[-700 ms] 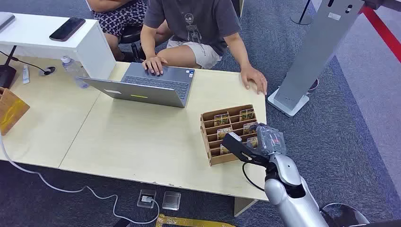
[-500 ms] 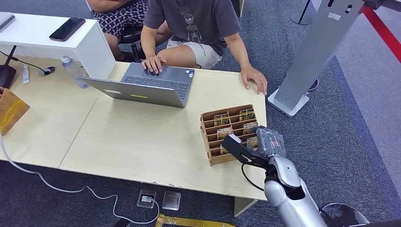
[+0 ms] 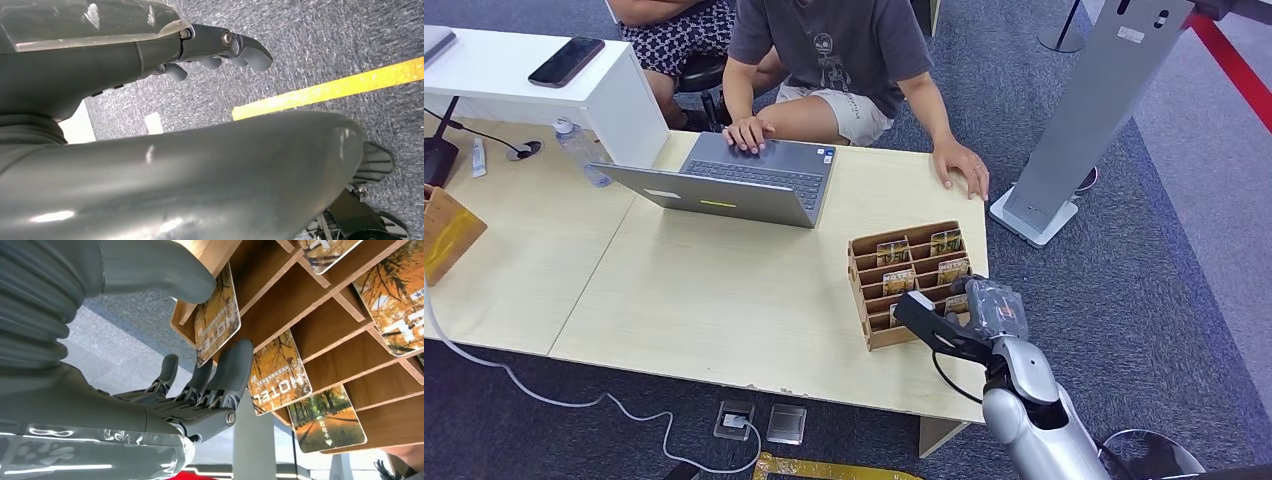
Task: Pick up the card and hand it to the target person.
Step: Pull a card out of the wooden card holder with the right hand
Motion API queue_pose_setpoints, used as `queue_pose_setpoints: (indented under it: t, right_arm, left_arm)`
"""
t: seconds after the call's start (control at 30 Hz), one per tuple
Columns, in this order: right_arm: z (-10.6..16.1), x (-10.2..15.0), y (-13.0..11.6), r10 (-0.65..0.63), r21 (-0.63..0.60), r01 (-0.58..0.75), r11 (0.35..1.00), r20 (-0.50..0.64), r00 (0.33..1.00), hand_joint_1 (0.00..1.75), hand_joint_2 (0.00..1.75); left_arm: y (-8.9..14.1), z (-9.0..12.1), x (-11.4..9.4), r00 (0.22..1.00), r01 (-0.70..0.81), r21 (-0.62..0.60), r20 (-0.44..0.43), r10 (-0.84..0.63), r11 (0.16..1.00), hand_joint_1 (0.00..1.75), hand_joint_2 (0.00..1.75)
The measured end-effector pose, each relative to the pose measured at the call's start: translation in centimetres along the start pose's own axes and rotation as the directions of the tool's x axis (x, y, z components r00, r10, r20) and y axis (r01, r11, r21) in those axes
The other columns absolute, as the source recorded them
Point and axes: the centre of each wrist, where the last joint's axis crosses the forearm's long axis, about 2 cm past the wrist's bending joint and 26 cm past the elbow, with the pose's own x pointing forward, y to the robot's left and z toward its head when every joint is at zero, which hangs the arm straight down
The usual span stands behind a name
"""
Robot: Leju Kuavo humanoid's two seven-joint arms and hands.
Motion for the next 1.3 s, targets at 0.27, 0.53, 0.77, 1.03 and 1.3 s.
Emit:
queue_pose_setpoints:
  t: [0.27,0.53,0.77,1.03,1.3]
  right_arm:
    - [0.15,-0.21,0.24,0.002,0.005,-0.002,1.000,-0.008,1.000,0.96,1.75]
    - [0.26,-0.30,0.32,0.001,0.006,-0.001,1.000,-0.009,1.000,1.38,1.75]
    - [0.29,-0.29,0.19,0.000,0.000,0.000,1.000,-0.008,1.000,1.74,1.75]
    - [0.34,-0.36,0.19,0.002,-0.002,-0.002,1.000,-0.007,1.000,1.75,1.75]
    - [0.86,-0.04,-0.10,0.008,-0.044,-0.007,0.999,0.018,1.000,1.75,1.75]
  left_arm:
    - [-0.01,0.00,0.01,1.000,0.010,-0.003,0.001,-0.010,1.000,0.00,0.00]
    - [-0.01,0.00,0.01,1.000,0.012,-0.004,0.001,-0.012,1.000,0.00,0.00]
    - [-0.01,0.00,0.01,1.000,0.012,-0.004,0.001,-0.012,1.000,0.00,0.00]
    - [-0.02,0.00,0.00,1.000,0.011,-0.005,0.005,-0.011,1.000,0.00,0.00]
    - [-0.01,0.00,-0.01,1.000,-0.003,-0.006,0.014,0.003,1.000,0.00,0.00]
